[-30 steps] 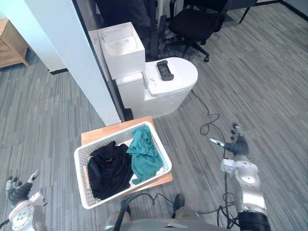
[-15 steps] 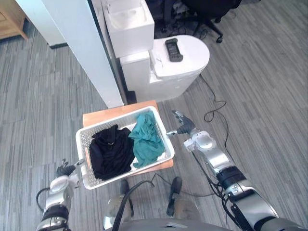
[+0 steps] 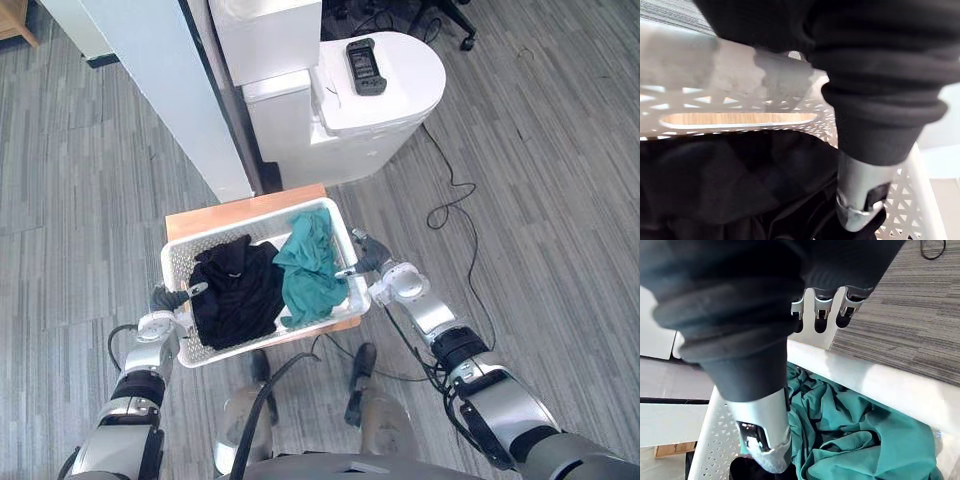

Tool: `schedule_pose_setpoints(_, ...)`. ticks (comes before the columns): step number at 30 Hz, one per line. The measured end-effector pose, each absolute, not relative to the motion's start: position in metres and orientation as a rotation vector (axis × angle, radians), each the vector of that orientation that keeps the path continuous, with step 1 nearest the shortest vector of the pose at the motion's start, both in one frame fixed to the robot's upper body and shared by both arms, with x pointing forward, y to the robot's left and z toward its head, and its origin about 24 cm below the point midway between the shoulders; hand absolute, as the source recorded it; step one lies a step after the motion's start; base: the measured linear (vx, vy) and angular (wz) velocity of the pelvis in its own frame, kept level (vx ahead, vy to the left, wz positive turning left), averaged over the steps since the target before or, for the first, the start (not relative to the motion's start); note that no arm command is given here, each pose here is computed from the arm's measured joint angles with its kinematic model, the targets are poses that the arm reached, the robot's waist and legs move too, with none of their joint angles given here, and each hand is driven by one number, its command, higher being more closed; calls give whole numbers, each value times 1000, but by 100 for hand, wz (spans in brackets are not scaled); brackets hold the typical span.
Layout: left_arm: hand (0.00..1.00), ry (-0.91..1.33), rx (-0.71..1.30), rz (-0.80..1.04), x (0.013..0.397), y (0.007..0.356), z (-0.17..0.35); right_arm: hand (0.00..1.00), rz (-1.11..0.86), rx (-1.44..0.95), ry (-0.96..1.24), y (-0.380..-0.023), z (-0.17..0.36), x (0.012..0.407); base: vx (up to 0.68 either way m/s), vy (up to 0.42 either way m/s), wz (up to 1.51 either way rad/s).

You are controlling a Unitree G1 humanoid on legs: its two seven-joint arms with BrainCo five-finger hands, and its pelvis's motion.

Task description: Pick up the laundry basket with both hands and put the clothes into the washing machine.

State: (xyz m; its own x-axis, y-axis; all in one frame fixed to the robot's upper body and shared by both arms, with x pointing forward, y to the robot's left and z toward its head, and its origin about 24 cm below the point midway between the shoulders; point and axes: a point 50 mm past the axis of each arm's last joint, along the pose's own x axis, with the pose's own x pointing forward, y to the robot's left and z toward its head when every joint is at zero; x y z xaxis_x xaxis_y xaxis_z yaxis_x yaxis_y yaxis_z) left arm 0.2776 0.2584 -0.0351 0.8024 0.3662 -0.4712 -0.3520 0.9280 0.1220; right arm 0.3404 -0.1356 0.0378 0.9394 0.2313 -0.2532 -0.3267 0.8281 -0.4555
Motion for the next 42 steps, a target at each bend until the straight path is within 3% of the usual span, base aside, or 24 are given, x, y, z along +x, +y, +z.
schedule_pose_setpoints(13,0,584,37,396,267,250,-51,0,307,-547,281,-130,19,336,-17,-4,-2)
schedule_pose_setpoints(14,100,600,44,391,265,249,-54,0,306,-554,295,-132,17,337,-35,-9,2)
schedule_pose_setpoints(16,100,601,45,386,265,247,-55,0,302,-574,314,-134,15,338,-48,-13,4)
schedule_pose_setpoints(17,100,597,40,382,266,245,-54,100,301,-593,319,-135,14,338,-42,-11,5)
schedule_pose_setpoints(42,100,579,185,376,273,235,-46,100,230,-633,288,-140,26,349,-7,-2,4)
